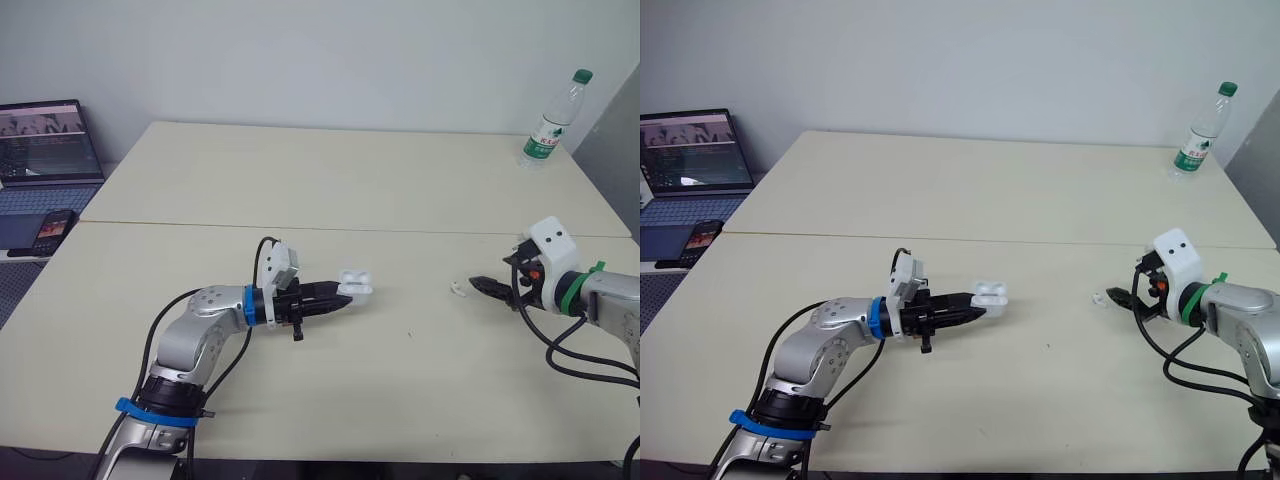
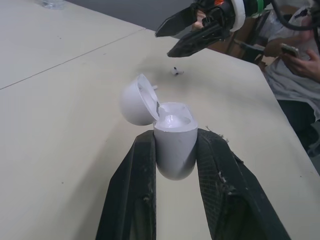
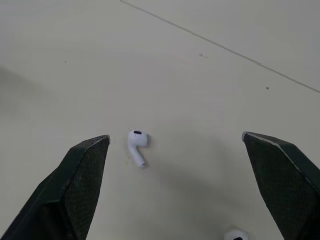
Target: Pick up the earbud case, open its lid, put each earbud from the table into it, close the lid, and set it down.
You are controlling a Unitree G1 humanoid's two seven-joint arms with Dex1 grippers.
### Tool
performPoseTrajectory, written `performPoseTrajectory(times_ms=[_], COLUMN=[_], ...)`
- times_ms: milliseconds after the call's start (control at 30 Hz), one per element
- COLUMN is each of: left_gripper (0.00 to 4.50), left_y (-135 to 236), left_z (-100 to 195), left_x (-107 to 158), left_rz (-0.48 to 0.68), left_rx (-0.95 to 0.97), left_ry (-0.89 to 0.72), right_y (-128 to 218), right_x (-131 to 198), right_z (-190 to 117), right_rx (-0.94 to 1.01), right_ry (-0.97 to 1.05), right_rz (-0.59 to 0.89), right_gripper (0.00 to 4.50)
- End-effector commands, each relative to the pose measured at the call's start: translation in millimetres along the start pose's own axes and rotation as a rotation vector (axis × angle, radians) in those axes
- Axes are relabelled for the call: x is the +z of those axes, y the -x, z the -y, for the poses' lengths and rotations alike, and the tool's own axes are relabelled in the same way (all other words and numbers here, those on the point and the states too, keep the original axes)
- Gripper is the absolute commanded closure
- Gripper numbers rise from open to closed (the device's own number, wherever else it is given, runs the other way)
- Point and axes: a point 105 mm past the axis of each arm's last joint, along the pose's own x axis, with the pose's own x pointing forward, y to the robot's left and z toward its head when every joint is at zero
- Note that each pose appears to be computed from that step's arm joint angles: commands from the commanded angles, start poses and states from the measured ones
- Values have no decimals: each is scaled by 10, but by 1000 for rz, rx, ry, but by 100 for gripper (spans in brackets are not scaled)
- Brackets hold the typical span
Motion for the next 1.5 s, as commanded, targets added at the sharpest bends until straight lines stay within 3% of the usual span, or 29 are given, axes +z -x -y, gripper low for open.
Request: performPoseTrajectory(times_ms=[33,400,700,1133,1267,1500], left_gripper=[374,374,374,374,374,374], left_y=[14,-47,-52,-72,-93,-102], left_z=[48,104,69,75,80,78], left_x=[81,61,83,60,60,57], left_rz=[7,12,18,23,25,24], left_rx=[-1,-3,16,23,18,16], left_ry=[-72,-89,-99,-89,-87,-84], right_y=[-23,-345,-636,-633,-636,-646], right_x=[14,153,130,159,172,185], right_z=[-54,65,142,23,17,-4], right_rx=[55,153,172,229,229,232], right_ry=[48,93,72,42,32,20], right_rz=[-97,-354,-443,-447,-441,-431], right_gripper=[6,6,6,6,93,348])
